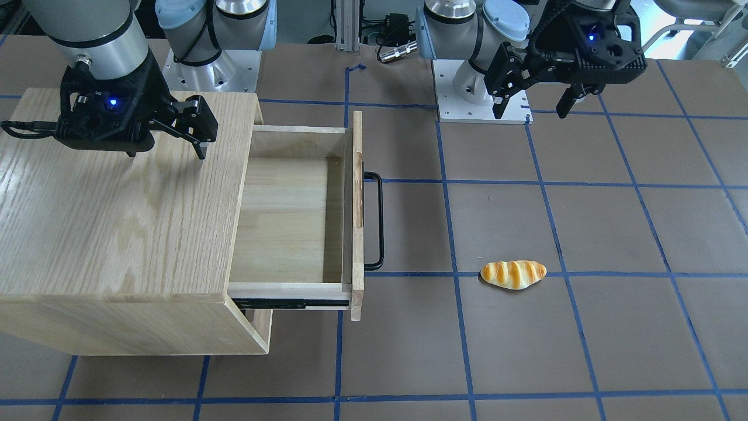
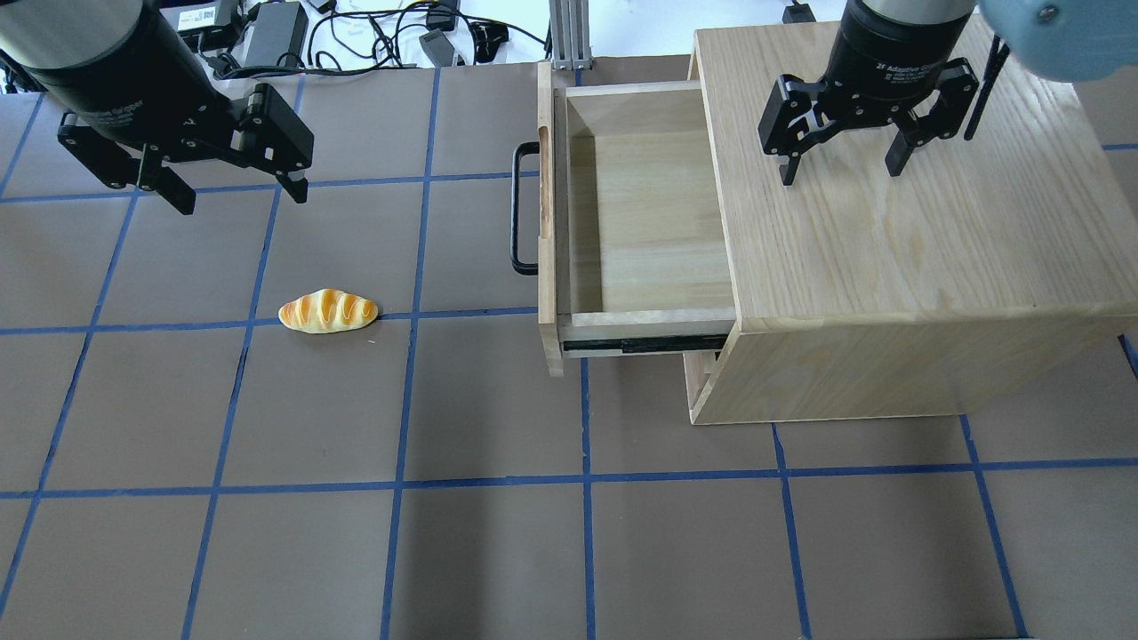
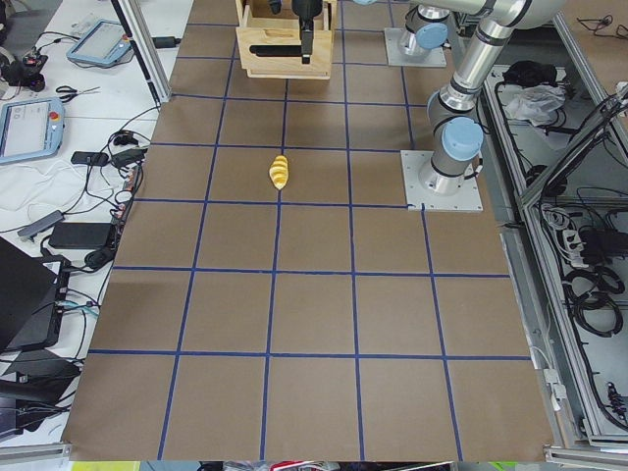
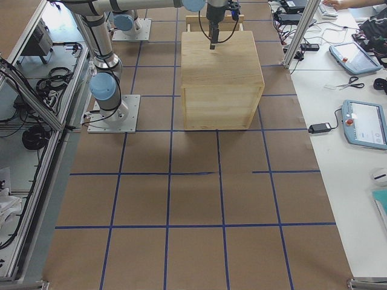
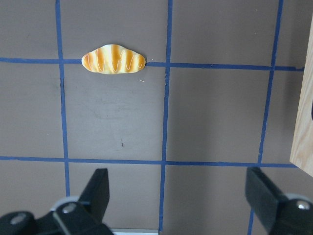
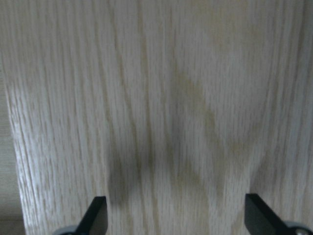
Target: Open upper drawer
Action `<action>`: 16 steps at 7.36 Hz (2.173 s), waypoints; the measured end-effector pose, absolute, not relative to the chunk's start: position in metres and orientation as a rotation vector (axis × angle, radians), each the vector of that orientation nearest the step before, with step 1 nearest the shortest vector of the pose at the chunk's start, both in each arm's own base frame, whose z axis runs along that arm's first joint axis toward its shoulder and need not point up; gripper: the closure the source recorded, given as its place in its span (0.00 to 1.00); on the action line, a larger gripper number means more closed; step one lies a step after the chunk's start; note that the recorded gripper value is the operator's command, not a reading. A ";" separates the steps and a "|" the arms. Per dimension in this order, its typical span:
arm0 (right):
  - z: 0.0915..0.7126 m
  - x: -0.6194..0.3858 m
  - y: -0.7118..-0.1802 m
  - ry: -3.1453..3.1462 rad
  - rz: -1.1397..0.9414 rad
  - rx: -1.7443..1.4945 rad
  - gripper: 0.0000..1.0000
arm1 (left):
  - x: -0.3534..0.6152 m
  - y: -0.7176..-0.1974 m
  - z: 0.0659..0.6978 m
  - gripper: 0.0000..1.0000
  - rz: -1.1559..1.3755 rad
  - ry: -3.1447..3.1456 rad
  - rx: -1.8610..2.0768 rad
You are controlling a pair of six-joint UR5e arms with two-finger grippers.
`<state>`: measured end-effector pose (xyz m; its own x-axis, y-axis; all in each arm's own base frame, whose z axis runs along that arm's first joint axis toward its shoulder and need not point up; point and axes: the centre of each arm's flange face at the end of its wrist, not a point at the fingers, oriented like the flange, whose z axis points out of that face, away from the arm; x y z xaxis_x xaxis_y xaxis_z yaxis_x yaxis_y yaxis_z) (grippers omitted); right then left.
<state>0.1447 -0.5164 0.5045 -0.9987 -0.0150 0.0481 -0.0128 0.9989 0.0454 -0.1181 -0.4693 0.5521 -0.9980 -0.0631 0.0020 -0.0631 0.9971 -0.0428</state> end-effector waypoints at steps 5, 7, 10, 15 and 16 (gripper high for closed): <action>0.504 0.145 -0.516 -3.092 -0.070 0.020 0.00 | -0.119 -0.483 0.544 0.00 0.159 -3.134 0.083; 0.505 0.145 -0.516 -3.092 -0.069 0.021 0.00 | -0.122 -0.486 0.540 0.00 0.195 -3.132 0.073; 0.505 0.145 -0.517 -3.092 -0.069 0.020 0.00 | -0.124 -0.486 0.539 0.00 0.203 -3.133 0.067; 0.505 0.145 -0.516 -3.092 -0.069 0.020 0.00 | -0.124 -0.486 0.540 0.00 0.204 -3.136 0.064; 0.505 0.145 -0.516 -3.092 -0.068 0.020 0.00 | -0.124 -0.486 0.540 0.00 0.205 -3.136 0.064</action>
